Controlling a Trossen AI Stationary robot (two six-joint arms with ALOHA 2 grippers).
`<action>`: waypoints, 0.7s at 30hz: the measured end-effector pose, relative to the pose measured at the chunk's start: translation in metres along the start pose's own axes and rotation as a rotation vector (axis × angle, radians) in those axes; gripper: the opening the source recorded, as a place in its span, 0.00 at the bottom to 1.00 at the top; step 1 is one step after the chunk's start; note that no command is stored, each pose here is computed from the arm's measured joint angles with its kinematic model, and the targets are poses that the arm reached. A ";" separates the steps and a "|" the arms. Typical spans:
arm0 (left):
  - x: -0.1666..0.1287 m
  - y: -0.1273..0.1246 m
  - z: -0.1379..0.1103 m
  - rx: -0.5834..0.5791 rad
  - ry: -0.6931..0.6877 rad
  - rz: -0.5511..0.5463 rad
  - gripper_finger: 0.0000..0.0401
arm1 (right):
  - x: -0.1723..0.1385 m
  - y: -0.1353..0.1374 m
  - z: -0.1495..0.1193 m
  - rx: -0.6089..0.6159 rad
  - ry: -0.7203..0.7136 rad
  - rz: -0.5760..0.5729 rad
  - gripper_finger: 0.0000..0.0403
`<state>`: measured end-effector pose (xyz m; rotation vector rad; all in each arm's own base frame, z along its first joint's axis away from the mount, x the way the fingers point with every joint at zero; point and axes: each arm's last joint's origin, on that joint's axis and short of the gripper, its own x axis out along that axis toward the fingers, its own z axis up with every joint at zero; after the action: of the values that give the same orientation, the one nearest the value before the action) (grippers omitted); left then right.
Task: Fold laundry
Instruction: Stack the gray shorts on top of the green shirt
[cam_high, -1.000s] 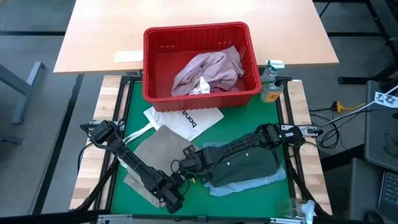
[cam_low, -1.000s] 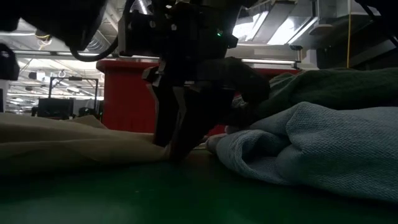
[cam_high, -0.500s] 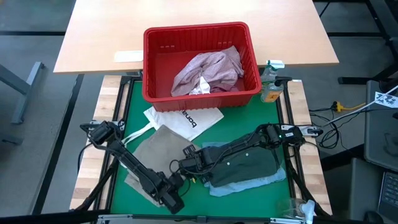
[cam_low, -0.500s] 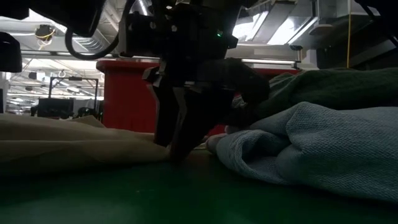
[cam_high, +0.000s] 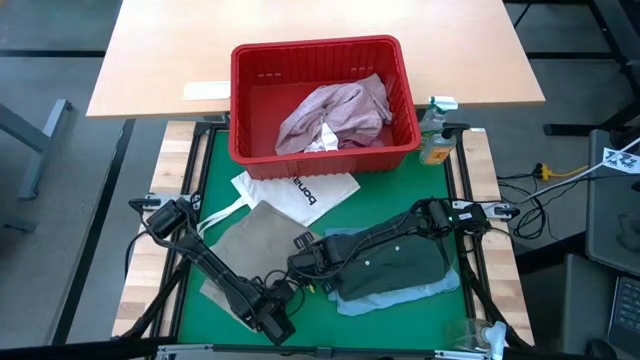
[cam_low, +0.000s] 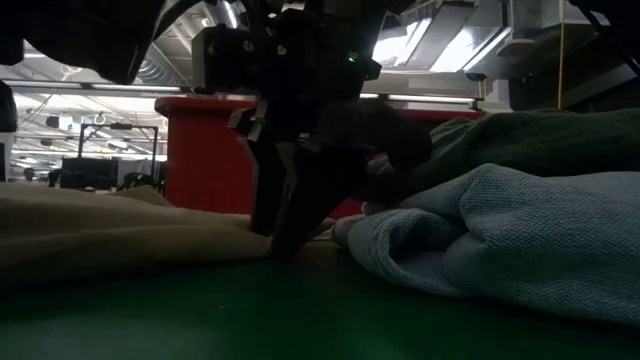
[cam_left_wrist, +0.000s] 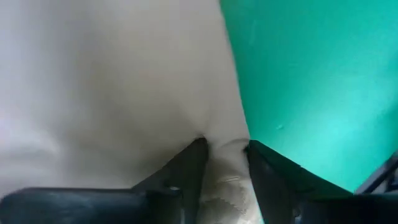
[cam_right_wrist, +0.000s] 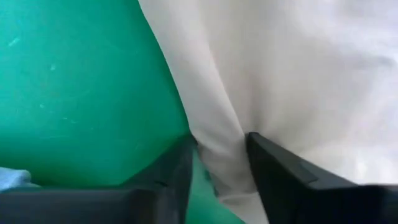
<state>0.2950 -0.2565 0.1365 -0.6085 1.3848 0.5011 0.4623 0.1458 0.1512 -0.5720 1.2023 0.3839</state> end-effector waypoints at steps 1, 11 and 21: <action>0.000 0.001 0.000 0.000 -0.003 0.008 0.28 | 0.000 0.000 0.000 -0.004 -0.001 -0.003 0.35; -0.001 0.003 0.000 -0.001 -0.038 0.024 0.02 | 0.000 0.000 0.001 -0.026 -0.004 -0.012 0.04; -0.035 -0.003 0.004 0.008 -0.074 0.029 0.01 | -0.016 -0.002 0.001 -0.034 0.054 0.019 0.02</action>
<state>0.2951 -0.2550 0.1717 -0.5590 1.3267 0.5357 0.4591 0.1455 0.1672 -0.6035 1.2558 0.4081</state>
